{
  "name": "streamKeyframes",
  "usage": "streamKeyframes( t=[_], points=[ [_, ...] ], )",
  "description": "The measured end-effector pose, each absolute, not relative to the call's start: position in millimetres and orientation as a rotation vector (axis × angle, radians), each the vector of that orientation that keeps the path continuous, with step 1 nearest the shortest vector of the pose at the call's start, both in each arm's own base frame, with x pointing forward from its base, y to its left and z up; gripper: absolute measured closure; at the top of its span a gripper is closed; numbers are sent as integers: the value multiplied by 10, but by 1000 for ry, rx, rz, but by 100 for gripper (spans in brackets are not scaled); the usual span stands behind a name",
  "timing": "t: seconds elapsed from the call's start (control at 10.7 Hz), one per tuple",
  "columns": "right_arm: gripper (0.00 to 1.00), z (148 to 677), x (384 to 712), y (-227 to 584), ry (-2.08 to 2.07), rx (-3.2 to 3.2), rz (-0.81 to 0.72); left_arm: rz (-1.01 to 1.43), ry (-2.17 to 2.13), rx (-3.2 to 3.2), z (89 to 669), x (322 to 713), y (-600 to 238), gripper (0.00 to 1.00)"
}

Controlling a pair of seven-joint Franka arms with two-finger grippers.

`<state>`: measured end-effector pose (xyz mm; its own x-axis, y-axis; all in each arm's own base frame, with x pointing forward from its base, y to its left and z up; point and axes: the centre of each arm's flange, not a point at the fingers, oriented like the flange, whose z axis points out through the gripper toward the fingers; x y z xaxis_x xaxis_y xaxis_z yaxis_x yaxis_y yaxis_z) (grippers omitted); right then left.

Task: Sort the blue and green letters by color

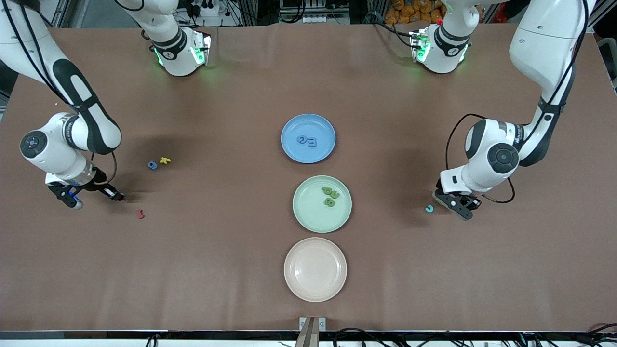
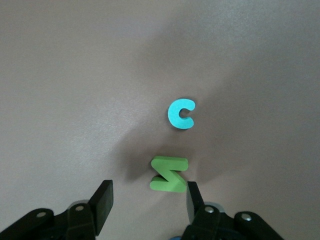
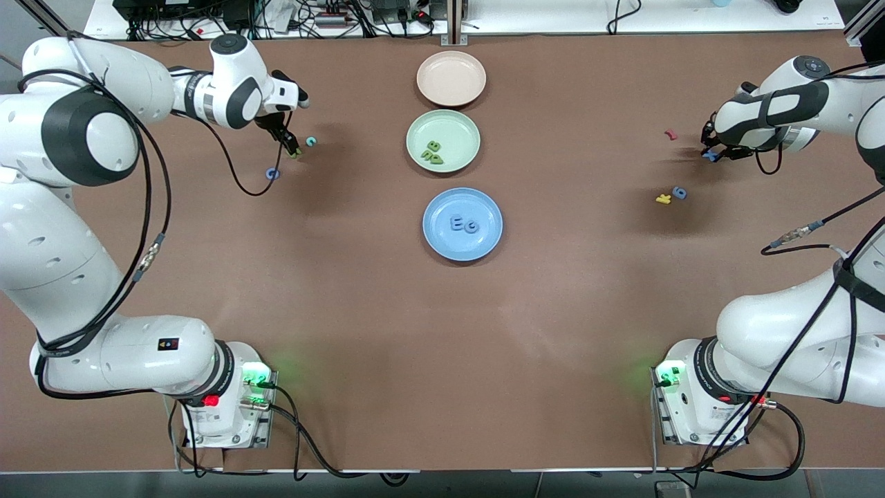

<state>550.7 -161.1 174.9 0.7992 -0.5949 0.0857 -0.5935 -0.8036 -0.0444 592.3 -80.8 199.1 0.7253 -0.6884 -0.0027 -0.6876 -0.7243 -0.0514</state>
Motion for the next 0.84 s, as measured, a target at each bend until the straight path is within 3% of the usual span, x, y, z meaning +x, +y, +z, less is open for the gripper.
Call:
streamKeyframes(
  t=[0.37, 0.84],
  points=[
    [65, 1862, 5664, -1493, 943, -2972, -112, -11, 1162, -2871, 1915, 5905, -815, 30],
    [65, 2540, 6059, -610, 760, -3007, -83, -4, 1168, -2877, 1799, 5883, -832, 36]
  ],
)
